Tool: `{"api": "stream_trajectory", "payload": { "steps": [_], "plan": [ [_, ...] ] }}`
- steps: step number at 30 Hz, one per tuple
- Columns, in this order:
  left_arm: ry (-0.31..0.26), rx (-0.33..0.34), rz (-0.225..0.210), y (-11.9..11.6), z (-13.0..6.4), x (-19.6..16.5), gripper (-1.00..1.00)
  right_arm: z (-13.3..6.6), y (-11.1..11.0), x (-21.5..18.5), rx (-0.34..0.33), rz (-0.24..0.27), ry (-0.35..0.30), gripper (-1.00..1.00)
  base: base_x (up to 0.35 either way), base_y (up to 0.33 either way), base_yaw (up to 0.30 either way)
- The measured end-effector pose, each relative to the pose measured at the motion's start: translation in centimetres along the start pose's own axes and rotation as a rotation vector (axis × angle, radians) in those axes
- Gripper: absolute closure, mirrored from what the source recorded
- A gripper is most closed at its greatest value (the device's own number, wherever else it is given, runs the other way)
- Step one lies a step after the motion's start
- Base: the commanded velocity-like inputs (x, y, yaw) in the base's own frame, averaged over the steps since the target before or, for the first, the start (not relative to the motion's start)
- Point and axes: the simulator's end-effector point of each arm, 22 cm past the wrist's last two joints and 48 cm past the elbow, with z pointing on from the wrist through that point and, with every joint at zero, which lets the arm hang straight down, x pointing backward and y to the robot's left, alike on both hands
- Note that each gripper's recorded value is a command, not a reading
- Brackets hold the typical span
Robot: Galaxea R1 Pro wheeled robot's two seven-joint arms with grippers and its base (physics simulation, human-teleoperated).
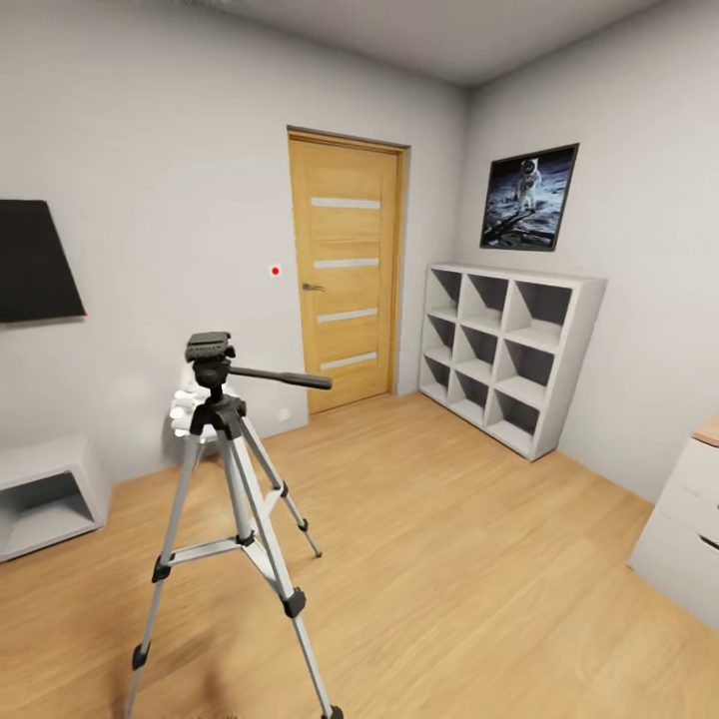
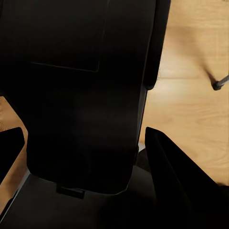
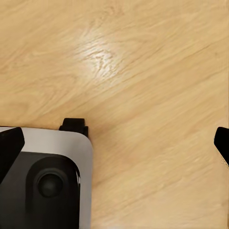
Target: Attach the digital camera to the camera tripod in the bedroom.
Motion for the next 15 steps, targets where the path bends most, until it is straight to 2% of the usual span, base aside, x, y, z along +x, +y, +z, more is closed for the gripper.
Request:
{"api": "stream_trajectory", "payload": {
  "steps": [15],
  "plan": [
    [0.001, 0.001, 0.0, -0.11, -0.01, 0.07, 1.0, 0.0, -0.03, -0.05, 0.001, 0.001, -0.002, -1.0, 0.0, 0.0, 0.3]
  ]
}}
